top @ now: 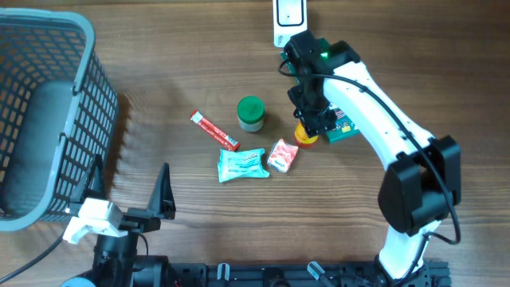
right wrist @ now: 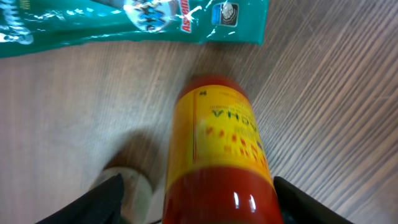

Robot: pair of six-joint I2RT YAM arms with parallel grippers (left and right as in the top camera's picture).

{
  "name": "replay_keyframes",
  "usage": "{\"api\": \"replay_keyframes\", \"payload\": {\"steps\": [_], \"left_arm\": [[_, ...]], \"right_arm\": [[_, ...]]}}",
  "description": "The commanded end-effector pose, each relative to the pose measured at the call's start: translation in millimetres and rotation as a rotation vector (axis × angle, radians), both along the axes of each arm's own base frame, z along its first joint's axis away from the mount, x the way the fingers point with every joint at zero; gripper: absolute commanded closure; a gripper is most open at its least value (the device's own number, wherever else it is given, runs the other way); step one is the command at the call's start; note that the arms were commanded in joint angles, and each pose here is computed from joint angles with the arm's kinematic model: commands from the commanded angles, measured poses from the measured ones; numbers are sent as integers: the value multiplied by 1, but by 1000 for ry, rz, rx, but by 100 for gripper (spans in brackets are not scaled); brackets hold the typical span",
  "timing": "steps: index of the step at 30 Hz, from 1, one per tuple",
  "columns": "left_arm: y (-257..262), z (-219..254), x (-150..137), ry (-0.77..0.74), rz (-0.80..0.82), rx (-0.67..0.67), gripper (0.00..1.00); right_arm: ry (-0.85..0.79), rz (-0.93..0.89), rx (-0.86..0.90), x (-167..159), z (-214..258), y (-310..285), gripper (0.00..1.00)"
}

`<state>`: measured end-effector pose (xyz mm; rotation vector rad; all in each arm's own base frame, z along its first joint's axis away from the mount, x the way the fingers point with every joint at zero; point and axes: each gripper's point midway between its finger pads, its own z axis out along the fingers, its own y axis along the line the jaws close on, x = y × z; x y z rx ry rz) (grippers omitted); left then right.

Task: Scan the item barcode
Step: 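Lift the sauce bottle with the right gripper toward the white scanner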

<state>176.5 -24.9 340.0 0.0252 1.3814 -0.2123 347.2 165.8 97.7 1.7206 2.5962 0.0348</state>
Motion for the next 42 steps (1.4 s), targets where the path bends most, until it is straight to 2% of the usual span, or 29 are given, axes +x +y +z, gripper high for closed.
{"api": "replay_keyframes", "payload": {"steps": [1,4,7,11,14,17,22,25,26,29,30,31,34,37,42], "left_arm": [[-1,1,-2,-8,-10,-9,0],[-1,1,-2,-8,-10,-9,0],[-1,1,-2,-7,-10,-9,0],[-1,0,-2,-4,-10,-9,0],[-2,-1,-2,2,-16,-9,0],[-6,-2,-2,3,-36,-9,0],[-9,-2,-3,3,-56,-9,0],[-10,-2,-3,3,-58,-8,0],[-10,-2,-3,3,-58,-8,0],[-10,-2,-3,3,-58,-8,0],[-10,-2,-3,3,-58,-8,0],[-10,-2,-3,3,-58,-8,0],[-10,-1,-3,2,-58,-8,0],[-10,-2,-3,3,-58,-8,0],[-10,-1,-3,2,-58,-8,0]], "right_arm": [[22,99,-28,-1,-12,-4,37],[21,184,-30,-1,-11,-4,46],[3,372,-30,3,-9,-2,46],[-64,804,-40,19,4,6,46],[-77,1107,-53,21,13,9,41],[-67,1326,-67,18,17,8,35],[-69,1486,-87,20,16,7,32],[-90,1419,-88,24,17,9,29],[-98,1316,-80,25,23,10,21],[-127,1206,-31,24,42,17,16],[-145,1136,-3,24,53,21,6],[-150,1060,13,23,62,22,3],[-155,759,45,22,79,22,0],[-104,437,60,15,77,16,0],[-22,161,45,5,54,10,0]]}}
